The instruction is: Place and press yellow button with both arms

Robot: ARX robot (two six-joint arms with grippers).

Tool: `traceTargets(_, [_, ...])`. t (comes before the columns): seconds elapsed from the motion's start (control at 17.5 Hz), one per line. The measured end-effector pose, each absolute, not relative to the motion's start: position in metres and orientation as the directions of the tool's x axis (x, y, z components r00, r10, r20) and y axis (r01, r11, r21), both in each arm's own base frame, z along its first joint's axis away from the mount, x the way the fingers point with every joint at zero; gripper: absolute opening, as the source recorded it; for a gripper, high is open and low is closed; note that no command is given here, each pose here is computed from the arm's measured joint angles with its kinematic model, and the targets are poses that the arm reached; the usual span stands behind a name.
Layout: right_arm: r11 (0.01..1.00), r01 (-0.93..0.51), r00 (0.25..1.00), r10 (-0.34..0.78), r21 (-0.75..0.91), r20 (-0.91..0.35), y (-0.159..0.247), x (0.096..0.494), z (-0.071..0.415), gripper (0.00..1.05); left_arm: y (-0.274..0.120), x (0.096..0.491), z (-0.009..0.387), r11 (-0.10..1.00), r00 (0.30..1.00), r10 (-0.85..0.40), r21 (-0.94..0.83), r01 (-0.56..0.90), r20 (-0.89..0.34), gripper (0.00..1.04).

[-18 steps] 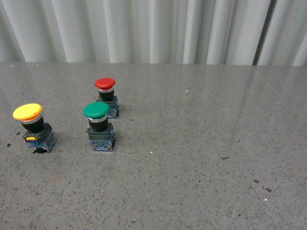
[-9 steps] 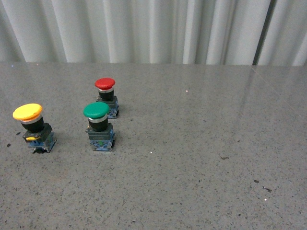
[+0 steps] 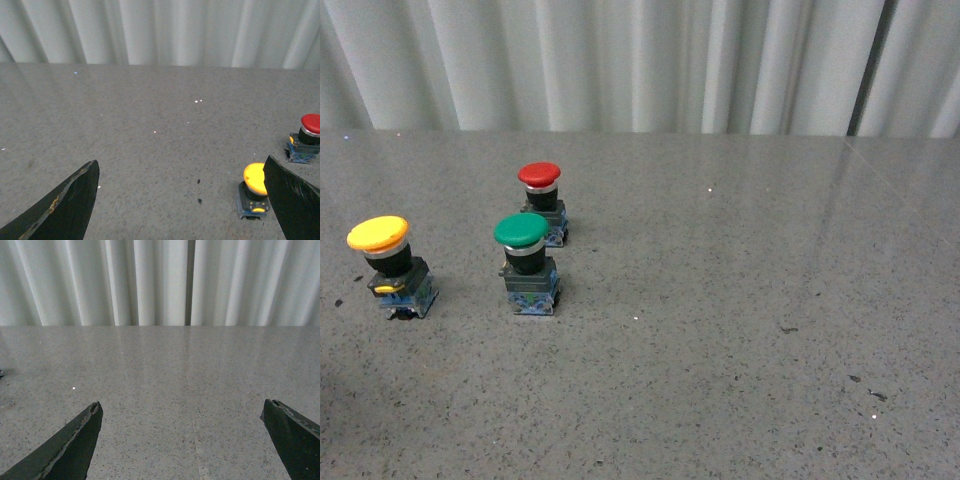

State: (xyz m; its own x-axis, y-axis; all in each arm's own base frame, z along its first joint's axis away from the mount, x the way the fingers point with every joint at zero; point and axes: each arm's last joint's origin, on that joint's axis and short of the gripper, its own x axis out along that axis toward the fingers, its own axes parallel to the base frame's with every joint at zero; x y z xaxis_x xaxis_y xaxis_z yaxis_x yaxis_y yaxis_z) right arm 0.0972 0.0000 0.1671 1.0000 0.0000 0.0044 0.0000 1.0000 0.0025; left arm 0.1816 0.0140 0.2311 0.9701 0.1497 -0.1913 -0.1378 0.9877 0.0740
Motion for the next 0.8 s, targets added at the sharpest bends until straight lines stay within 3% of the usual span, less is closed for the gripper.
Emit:
traceTargets(0.11, [1.000, 0.000, 1.000, 0.000, 0.002, 0.004, 0.000, 0.097, 0.167, 0.98, 0.005, 0.238, 0.230, 0.997, 0.942, 0.047, 0.069, -0.026, -0.332, 0.98])
traceTargets(0.29, [1.000, 0.000, 1.000, 0.000, 0.002, 0.004, 0.000, 0.097, 0.167, 0.98, -0.021, 0.286, 0.220, 0.992, 0.888, -0.092, 0.037, 0.121, -0.451, 0.98])
traceTargets(0.8, [1.000, 0.000, 1.000, 0.000, 0.002, 0.004, 0.000, 0.097, 0.167, 0.98, -0.032, 0.292, 0.159, 0.999, 0.814, -0.030, 0.014, 0.047, -0.580, 0.98])
